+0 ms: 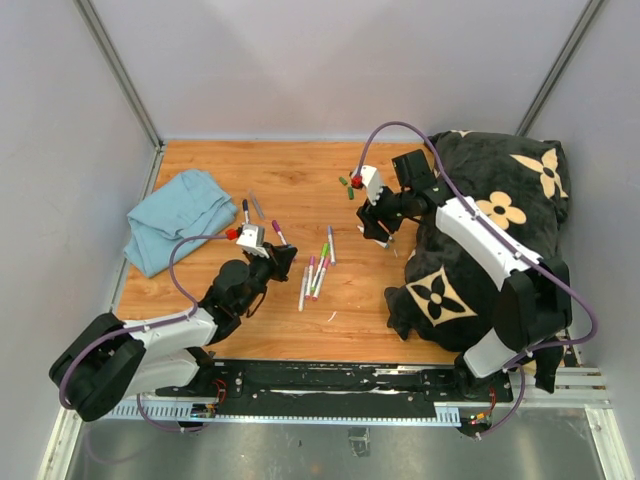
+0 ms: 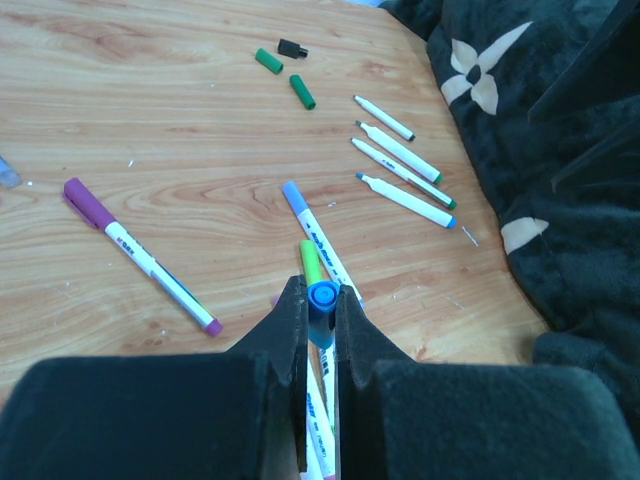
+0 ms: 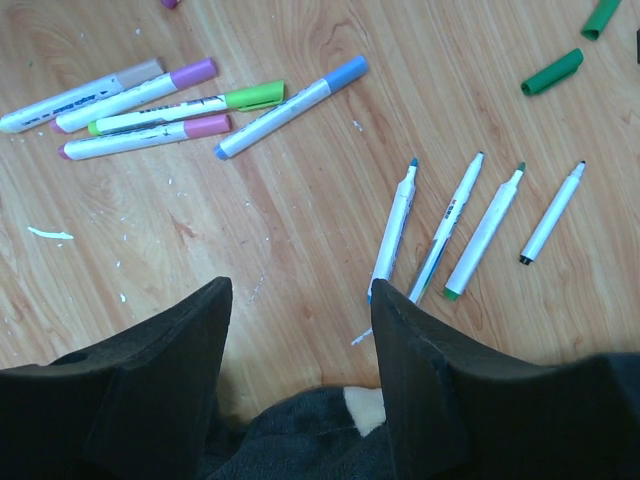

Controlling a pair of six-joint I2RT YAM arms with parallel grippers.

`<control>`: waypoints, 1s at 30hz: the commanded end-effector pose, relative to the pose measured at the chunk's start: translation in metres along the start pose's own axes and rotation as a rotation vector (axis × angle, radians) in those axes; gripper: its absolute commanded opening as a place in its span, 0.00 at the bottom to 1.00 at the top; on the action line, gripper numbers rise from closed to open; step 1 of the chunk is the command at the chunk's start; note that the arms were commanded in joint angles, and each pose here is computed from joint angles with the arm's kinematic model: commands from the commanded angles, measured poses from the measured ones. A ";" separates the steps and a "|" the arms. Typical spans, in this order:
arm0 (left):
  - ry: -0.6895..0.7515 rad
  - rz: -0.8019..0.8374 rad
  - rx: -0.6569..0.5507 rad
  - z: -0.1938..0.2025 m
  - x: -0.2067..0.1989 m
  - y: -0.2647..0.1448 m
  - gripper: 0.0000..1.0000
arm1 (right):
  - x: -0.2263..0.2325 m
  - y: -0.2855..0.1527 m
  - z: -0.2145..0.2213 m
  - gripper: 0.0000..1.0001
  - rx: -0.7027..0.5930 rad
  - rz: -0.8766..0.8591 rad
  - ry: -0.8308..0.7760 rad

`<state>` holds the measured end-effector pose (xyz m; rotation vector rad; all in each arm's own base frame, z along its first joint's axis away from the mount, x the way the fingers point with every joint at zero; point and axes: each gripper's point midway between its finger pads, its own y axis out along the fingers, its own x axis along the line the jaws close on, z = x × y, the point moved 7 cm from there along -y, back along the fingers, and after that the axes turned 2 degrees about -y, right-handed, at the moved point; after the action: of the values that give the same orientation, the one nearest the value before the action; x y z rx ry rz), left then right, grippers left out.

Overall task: Open the pen caps
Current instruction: Place the pen cap at the center of the board.

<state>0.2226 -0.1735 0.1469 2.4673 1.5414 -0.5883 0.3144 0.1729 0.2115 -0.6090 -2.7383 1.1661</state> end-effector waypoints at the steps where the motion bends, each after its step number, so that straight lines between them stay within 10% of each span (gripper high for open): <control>1: 0.009 0.007 -0.043 -0.011 -0.008 0.007 0.00 | 0.009 -0.010 -0.001 0.59 -0.031 -0.040 -0.007; 30: 0.020 0.012 -0.026 -0.009 -0.016 0.015 0.00 | 0.016 -0.016 -0.007 0.59 -0.075 -0.077 -0.013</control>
<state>0.2259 -0.1844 0.1472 2.4891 1.5483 -0.5861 0.3037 0.1775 0.2260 -0.5333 -2.7995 1.0716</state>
